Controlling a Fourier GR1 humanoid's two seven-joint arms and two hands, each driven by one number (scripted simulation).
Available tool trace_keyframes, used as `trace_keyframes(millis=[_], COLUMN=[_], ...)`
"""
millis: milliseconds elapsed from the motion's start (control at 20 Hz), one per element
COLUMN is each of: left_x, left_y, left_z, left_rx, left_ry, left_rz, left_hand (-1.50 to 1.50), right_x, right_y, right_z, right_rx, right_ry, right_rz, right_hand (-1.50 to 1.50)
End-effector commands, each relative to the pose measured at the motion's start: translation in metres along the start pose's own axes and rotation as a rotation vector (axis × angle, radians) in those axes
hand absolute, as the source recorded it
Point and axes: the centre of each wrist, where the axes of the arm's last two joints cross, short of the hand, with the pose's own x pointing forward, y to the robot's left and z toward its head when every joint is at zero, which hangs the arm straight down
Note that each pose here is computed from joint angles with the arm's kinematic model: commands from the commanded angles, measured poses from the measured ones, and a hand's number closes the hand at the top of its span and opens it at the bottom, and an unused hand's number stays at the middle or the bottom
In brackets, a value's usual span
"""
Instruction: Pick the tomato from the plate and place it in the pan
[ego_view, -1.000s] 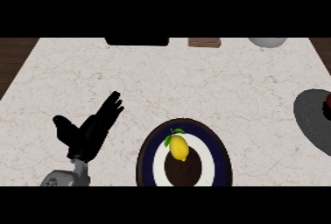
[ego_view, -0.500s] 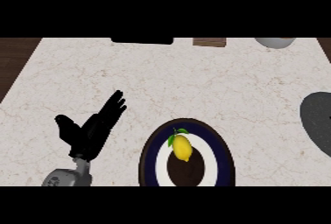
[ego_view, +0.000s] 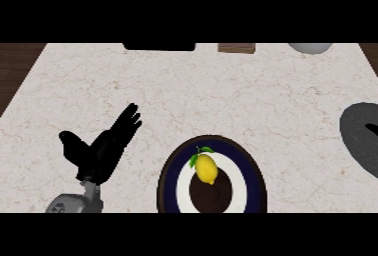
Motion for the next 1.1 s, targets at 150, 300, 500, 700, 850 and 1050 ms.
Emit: trace_keyframes(millis=[150,300,500,700,850,1050], left_x=[0.003,-0.004,0.004,0.004,-0.016,-0.004], left_y=[0.006,-0.004,0.021,0.020,-0.008,-0.002], left_z=[-0.001,-0.001,-0.002,0.002,0.006,0.009], left_rx=[0.024,0.012,0.017,0.022,0.021,0.033], left_ry=[0.007,0.026,-0.001,0.004,0.035,0.014], left_rz=[0.002,0.008,-0.008,0.000,0.015,0.008], left_hand=[0.00,0.00,0.00,0.00,0.00,0.00], right_x=[-0.022,-0.031,-0.069,-0.090,-0.097,-0.101], right_y=[-0.037,-0.066,-0.086,-0.129,-0.144,-0.150], right_z=[-0.002,-0.006,0.023,0.035,0.041,0.044], right_rx=[-0.007,0.060,0.157,0.228,0.254,0.265], right_ry=[0.044,0.066,0.058,0.013,0.005,0.002], right_rz=[-0.301,-0.383,-0.405,-0.462,-0.471,-0.482], right_hand=[-1.50,-1.50,-1.50,-1.50,-1.50,-1.50])
